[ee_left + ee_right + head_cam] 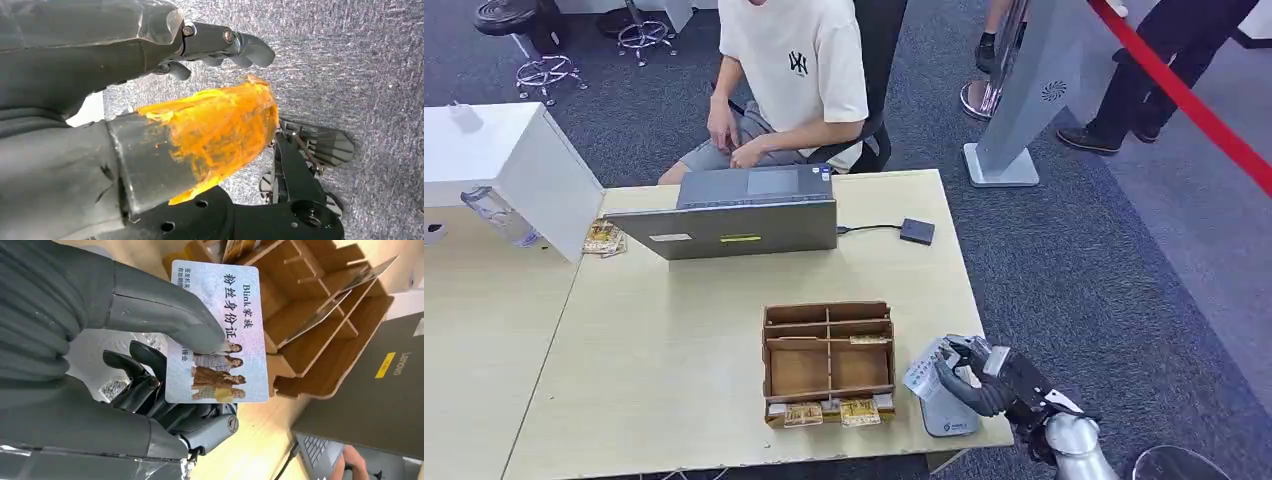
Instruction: Pass the card to the sensor for recognition and then transmit it.
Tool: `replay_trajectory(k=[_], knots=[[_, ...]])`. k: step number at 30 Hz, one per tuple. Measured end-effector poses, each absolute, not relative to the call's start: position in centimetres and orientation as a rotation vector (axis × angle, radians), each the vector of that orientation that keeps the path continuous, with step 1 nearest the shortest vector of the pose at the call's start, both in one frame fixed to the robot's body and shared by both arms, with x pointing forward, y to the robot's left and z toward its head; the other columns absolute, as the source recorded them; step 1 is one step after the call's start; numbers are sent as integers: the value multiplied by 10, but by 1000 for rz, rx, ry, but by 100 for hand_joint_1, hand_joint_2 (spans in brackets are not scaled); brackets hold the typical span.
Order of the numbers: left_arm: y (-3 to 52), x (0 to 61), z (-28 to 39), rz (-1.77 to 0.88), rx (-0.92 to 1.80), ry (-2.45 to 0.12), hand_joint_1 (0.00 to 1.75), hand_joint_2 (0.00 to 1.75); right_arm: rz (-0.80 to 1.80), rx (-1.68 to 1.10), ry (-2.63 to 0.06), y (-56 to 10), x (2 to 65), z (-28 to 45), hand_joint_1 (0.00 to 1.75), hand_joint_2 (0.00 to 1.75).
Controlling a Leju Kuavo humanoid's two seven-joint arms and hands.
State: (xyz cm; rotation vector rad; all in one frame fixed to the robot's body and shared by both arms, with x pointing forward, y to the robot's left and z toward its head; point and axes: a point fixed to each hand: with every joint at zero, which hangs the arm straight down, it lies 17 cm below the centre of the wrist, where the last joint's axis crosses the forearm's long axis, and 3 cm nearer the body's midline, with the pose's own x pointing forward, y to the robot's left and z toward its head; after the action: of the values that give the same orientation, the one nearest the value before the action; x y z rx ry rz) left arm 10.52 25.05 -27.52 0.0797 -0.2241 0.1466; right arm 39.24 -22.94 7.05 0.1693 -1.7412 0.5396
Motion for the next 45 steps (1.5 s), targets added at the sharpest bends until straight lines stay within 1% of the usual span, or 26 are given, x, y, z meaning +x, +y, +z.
replay_trajectory(k=[11,28,45], knots=[[252,105,-275,157,81,-223,0,0,533,187,-1753,-238,397,73,175,175],[253,106,-275,178,81,-224,0,0,671,-67,-1677,-264,415,48,175,175],[254,106,-275,196,82,-222,0,0,721,-112,-1612,-289,417,29,175,175]])
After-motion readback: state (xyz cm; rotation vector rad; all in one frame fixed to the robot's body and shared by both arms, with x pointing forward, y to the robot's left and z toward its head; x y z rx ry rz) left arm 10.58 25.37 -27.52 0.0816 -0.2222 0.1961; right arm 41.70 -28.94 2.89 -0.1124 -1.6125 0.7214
